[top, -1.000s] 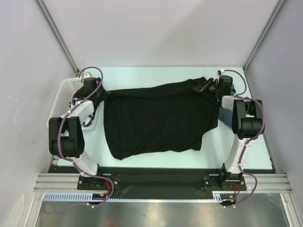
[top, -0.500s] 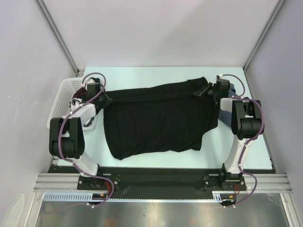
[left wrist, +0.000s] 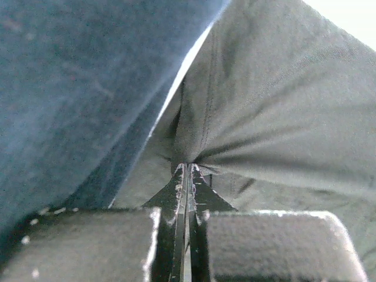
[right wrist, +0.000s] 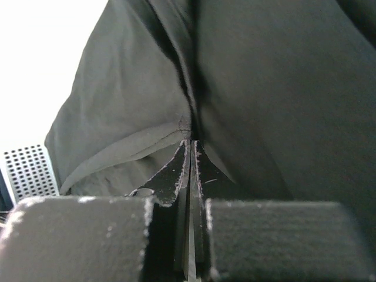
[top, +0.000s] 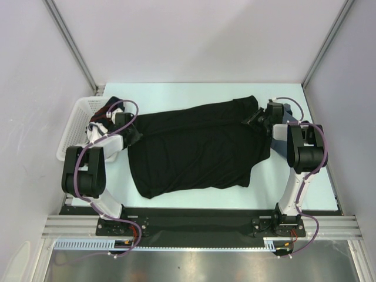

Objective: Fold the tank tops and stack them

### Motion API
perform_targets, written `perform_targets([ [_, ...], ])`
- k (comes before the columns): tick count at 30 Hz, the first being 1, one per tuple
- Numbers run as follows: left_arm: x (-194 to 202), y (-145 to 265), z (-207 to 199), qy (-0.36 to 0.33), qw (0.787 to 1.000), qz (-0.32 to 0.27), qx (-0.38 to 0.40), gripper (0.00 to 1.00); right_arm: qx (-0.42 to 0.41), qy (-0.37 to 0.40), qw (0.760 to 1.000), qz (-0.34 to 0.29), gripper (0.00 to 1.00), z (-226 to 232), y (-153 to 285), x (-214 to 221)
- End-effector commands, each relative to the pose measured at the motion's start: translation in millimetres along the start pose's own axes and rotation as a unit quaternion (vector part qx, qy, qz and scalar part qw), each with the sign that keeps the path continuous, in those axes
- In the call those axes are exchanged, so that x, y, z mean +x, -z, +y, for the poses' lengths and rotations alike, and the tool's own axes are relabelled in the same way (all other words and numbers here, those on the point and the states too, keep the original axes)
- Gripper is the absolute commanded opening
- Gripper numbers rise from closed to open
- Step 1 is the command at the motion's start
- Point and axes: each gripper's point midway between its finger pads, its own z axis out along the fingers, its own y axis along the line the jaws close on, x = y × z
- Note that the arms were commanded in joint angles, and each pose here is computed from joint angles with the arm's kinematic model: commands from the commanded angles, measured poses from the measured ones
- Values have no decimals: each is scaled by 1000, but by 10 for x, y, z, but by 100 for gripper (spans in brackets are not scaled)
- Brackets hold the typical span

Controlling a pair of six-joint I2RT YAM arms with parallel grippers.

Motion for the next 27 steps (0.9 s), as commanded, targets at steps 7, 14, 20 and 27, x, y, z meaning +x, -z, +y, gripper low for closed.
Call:
perform_targets([
  [7,-243,190,130,3,999,-40,-36,0,13,13,999,-30,1,36,156,-140],
  [14,-158,255,124,3,999,-44,-13,9,22,15,999,-40,12,31,219,-148],
  [20,-201,457,90,2,997,-71,3,53,27,33,998,-54,40,112,331,-225],
  [27,-272,881,-253,-44,993,-99,47,67,17,73,995,-71,51,463,641,-176],
])
